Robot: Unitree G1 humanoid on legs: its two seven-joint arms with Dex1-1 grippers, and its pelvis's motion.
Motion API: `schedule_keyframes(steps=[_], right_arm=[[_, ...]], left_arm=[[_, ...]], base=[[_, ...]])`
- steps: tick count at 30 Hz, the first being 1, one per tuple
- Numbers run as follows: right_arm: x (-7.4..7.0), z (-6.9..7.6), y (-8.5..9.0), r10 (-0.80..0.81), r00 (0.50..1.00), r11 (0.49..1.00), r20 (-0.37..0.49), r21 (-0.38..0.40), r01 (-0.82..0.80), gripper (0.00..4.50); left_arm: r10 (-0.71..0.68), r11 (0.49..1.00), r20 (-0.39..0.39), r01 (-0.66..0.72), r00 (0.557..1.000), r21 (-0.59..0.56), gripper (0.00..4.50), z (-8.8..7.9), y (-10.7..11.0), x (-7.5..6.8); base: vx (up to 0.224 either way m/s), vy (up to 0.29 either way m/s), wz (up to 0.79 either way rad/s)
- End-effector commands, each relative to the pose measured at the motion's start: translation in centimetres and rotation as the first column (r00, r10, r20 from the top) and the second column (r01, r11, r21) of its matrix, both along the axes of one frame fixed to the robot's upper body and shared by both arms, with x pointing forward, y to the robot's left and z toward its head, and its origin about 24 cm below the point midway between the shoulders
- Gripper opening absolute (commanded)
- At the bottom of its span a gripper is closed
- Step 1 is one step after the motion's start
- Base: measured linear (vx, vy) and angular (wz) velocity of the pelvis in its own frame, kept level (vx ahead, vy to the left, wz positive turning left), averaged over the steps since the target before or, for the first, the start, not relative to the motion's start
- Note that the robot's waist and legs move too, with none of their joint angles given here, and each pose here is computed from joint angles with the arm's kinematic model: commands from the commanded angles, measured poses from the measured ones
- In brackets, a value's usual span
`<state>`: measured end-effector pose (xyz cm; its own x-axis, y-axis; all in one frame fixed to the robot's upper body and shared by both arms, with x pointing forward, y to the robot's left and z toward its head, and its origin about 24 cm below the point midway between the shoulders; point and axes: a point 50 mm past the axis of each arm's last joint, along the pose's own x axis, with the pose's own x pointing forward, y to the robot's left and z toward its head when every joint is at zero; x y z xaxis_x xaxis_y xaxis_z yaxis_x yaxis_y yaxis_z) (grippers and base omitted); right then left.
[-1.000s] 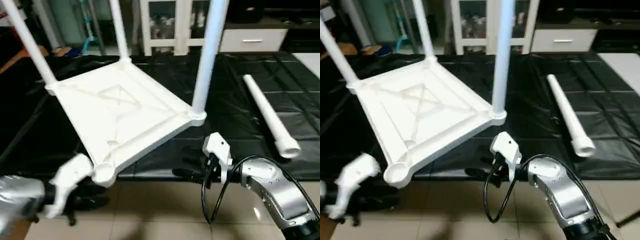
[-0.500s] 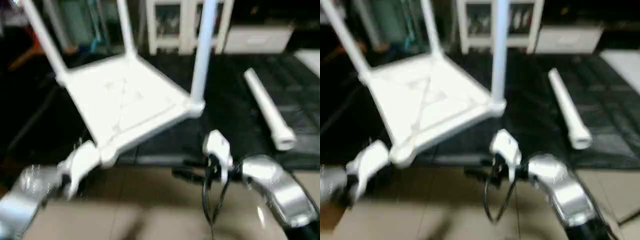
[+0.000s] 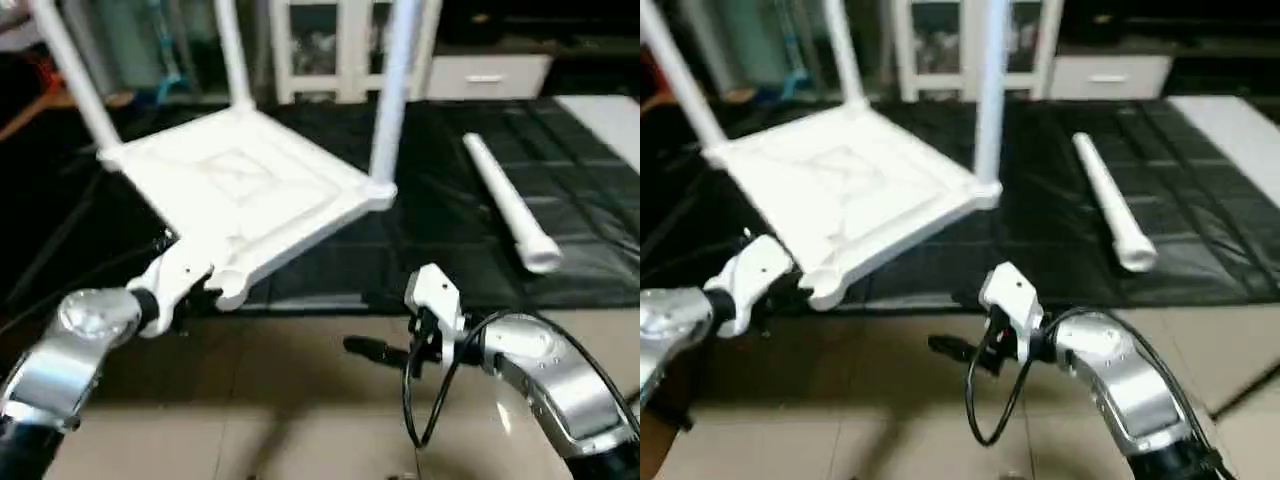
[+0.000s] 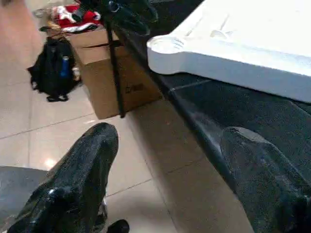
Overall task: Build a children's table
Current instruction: Rotate table base
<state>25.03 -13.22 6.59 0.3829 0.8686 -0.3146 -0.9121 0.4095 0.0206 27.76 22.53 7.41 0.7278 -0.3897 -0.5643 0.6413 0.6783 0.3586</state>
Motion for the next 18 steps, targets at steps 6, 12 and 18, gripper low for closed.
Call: schedule_keyframes(steps=[6,12,18], right_arm=[[0.2,0.3,0.2,-0.01,1.0,1.0,0.029,0.002,0.01,3.66],[0.3,0.3,0.3,-0.019,0.999,1.0,0.042,0.001,0.019,3.66],[0.4,0.3,0.3,-0.022,0.999,1.0,0.049,0.005,0.022,3.66]], left_arm=[[0.004,1.0,-0.024,-0.005,1.0,-0.026,1.54,-1.0,-0.7,0.1],[0.034,0.999,-0.008,-0.034,0.999,0.007,1.54,-1.1,-0.2,0.9],[0.028,0.999,0.012,-0.028,1.0,-0.02,1.54,-1.1,-1.0,2.0]], base=[[-0.012,-0.064,0.0],[0.005,-0.029,0.13],[0.0,0.0,0.0]])
